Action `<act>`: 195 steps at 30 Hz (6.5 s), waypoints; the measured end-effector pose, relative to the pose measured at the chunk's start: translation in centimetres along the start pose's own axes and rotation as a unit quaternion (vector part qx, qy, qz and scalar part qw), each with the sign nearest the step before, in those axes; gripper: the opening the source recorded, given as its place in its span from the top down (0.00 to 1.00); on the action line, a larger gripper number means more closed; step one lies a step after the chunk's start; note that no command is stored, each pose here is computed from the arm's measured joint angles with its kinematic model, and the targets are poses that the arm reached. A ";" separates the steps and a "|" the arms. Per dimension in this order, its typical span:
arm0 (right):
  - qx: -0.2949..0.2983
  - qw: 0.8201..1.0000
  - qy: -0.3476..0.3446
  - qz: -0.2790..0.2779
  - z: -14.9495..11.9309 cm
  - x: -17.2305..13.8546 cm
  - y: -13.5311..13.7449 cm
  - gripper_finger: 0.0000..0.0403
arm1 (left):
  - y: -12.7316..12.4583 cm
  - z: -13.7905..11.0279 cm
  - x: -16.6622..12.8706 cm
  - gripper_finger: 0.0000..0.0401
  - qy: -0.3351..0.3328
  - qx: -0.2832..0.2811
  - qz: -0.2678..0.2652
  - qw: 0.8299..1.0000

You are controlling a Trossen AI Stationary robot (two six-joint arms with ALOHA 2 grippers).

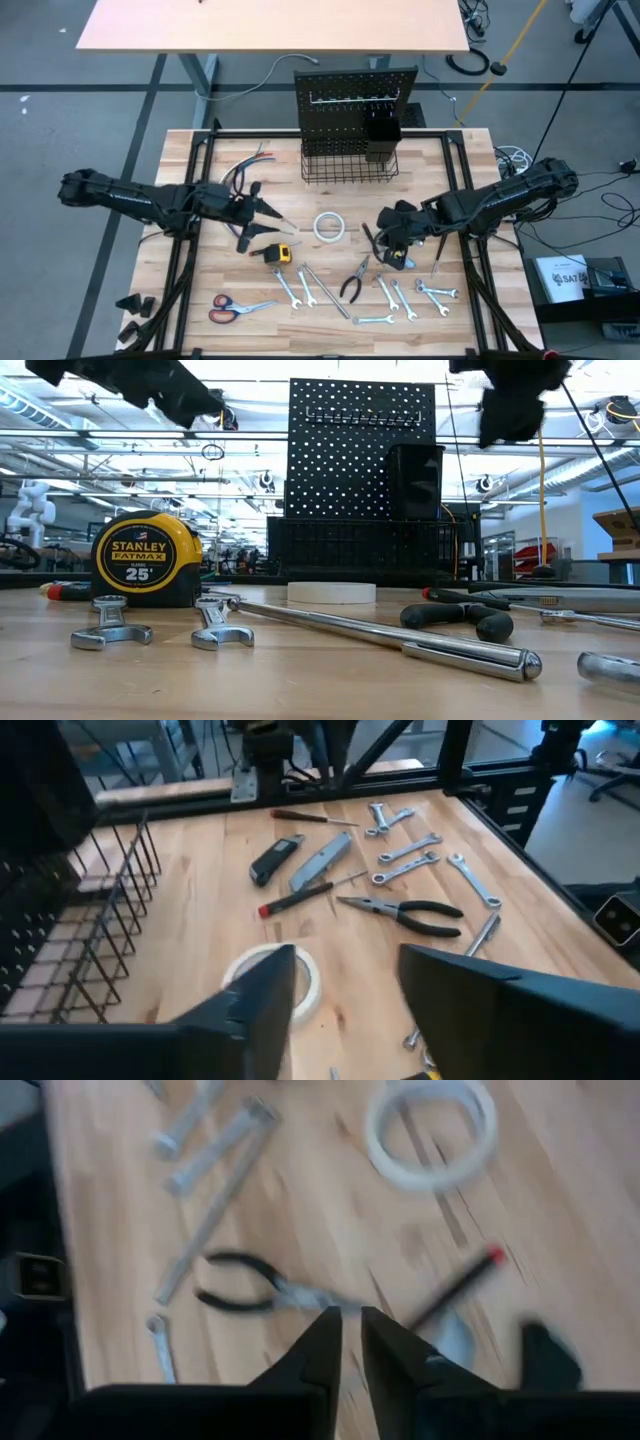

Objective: Hang tools onto peg board
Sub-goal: Put the wrench into the black bin on the peg board

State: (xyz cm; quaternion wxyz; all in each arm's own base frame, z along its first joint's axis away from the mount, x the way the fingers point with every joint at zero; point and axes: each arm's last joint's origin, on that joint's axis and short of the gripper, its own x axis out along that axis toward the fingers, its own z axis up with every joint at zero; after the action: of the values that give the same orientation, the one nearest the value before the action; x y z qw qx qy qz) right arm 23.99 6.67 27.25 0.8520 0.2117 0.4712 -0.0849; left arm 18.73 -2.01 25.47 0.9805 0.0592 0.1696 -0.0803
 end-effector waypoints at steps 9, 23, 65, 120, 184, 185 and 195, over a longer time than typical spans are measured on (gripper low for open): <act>0.061 0.986 0.098 -0.124 -1.8 -0.1 -2.3 0.66 | -1.0 0.6 -0.1 0.98 -0.007 0.027 0.014 1.000; 0.016 0.970 0.147 -0.191 -2.0 4.4 -3.7 0.44 | -0.8 0.3 0.0 0.99 0.009 0.047 0.085 0.995; -0.032 0.979 0.169 -0.111 -2.8 4.3 -1.8 0.47 | 5.0 2.4 -1.5 0.96 -0.047 0.172 0.318 0.931; -0.112 0.929 0.305 -0.179 -17.6 5.4 6.2 0.57 | 0.9 3.2 -1.5 0.96 -0.125 0.071 0.196 0.970; -0.078 0.864 -0.348 -0.355 -0.8 -3.1 -0.5 0.96 | 1.8 1.4 -1.8 0.96 -0.141 0.117 0.065 0.981; -0.076 0.859 -0.349 -0.366 -0.2 -3.3 -1.0 0.96 | 2.0 0.8 -1.7 0.96 -0.145 0.117 0.072 0.980; -0.053 0.808 -0.429 -0.401 6.1 -5.9 -3.3 0.96 | 3.8 -1.3 -1.9 0.96 -0.196 0.076 0.137 0.968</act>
State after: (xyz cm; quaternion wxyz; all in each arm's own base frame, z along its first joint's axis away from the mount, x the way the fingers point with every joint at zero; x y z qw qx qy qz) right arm 24.32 0.71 34.13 0.8674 -0.0991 0.1045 -0.4763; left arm 17.26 2.16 25.25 0.9887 0.1398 -0.0427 0.0324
